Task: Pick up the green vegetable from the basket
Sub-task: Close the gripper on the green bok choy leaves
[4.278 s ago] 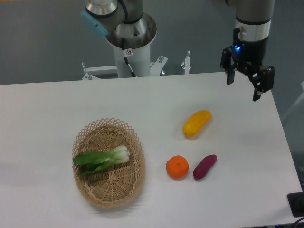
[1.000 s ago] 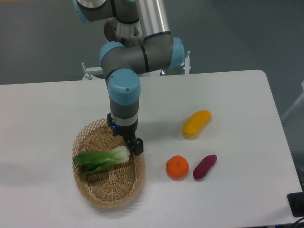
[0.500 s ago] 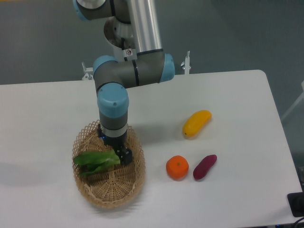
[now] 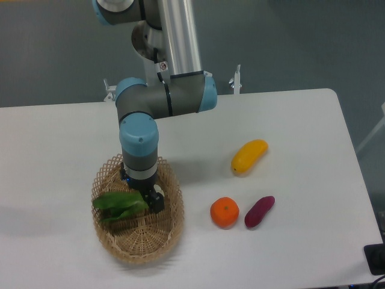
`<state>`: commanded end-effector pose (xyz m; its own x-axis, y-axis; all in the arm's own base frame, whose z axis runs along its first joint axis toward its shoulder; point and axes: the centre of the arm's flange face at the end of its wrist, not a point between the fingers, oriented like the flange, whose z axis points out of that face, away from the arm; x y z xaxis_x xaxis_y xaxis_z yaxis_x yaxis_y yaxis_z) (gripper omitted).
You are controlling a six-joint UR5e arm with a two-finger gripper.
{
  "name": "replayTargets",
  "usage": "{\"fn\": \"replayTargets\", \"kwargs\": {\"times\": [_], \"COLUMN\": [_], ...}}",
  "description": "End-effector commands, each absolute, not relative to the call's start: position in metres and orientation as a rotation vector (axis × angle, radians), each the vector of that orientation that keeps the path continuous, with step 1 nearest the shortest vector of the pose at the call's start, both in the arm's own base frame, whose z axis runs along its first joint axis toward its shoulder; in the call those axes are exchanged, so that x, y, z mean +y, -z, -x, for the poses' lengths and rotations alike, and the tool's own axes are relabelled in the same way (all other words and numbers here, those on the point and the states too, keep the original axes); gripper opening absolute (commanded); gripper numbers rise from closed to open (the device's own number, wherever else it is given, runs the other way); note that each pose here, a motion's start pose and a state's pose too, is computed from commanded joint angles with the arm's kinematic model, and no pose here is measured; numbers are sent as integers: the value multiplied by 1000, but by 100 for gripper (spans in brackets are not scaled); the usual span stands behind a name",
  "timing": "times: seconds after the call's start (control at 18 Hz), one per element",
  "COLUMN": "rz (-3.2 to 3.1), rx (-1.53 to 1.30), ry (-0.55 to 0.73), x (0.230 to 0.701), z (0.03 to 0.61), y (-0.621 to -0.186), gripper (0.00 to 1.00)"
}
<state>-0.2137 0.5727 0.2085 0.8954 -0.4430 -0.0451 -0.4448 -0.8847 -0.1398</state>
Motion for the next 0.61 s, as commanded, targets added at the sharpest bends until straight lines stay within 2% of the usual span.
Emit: {"fn": "replayTargets", "kwargs": {"times": [0.11, 0.28, 0.61], "rz": [2914, 2910, 2901], "rx": [686, 688, 687], "ry": [-20, -25, -43], "x": [573, 573, 574], "z": [214, 214, 216], "y": [-208, -210, -218], "gripper": [64, 46, 40]}}
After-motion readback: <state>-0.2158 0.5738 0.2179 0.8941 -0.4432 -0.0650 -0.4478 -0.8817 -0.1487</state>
